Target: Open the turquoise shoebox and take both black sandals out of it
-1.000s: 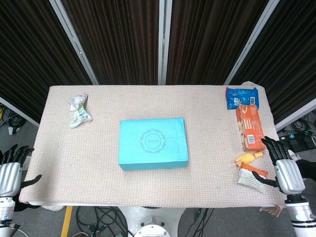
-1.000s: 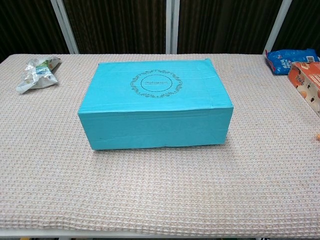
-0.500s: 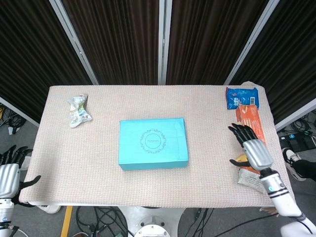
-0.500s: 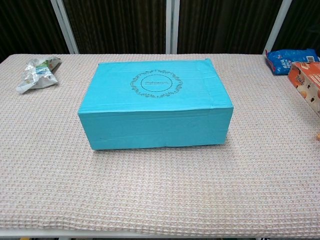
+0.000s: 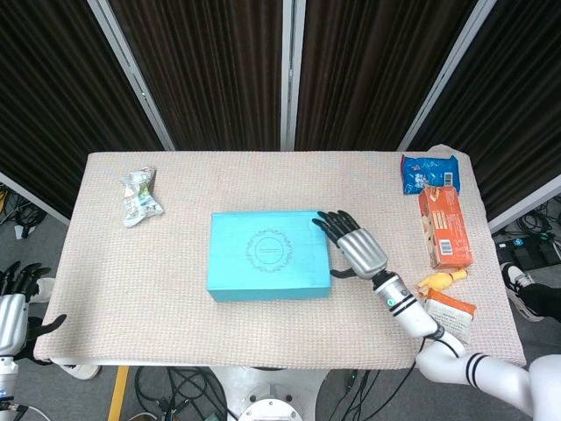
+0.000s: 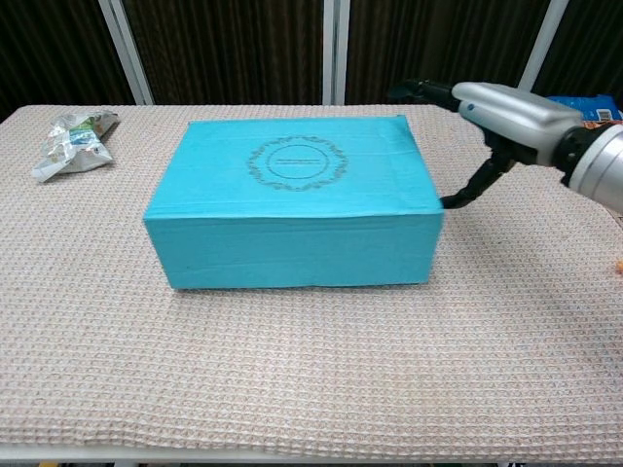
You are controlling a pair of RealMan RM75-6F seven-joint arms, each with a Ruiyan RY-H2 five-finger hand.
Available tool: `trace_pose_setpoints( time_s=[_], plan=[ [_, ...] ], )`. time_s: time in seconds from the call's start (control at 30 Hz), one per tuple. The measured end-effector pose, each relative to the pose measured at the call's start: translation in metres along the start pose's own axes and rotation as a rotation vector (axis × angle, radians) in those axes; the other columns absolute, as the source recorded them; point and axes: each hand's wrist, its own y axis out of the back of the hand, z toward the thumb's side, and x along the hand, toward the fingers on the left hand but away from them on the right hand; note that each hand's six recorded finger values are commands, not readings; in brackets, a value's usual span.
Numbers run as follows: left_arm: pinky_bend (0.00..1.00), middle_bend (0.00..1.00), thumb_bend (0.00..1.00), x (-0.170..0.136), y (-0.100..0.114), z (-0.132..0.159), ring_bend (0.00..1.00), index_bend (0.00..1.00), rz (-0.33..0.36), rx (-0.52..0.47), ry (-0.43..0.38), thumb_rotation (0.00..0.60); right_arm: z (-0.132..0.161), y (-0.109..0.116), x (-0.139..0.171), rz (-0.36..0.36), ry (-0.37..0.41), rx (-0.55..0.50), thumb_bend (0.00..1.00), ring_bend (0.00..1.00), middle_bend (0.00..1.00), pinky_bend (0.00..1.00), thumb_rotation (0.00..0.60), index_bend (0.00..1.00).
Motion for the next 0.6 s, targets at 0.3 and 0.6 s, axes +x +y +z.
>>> trace_pose_setpoints(
  time_s=[0.3,0.6],
  plan=[
    [0.12,0.16,0.04,0.001,-0.002,-0.002,0.05,0.22,-0.001,-0.006,0.0,0.6,0.053,-0.022,-0.009,0.056,0.14,-0.043,0.0,0.0,0.01,0.0,0.6,0.0],
    [0.12,0.16,0.04,0.003,-0.005,0.0,0.05,0.22,-0.005,-0.011,-0.007,0.6,0.01,-0.001,0.002,0.041,0.054,0.056,0.0,0.0,0.03,0.0,0.6,0.0]
  ],
)
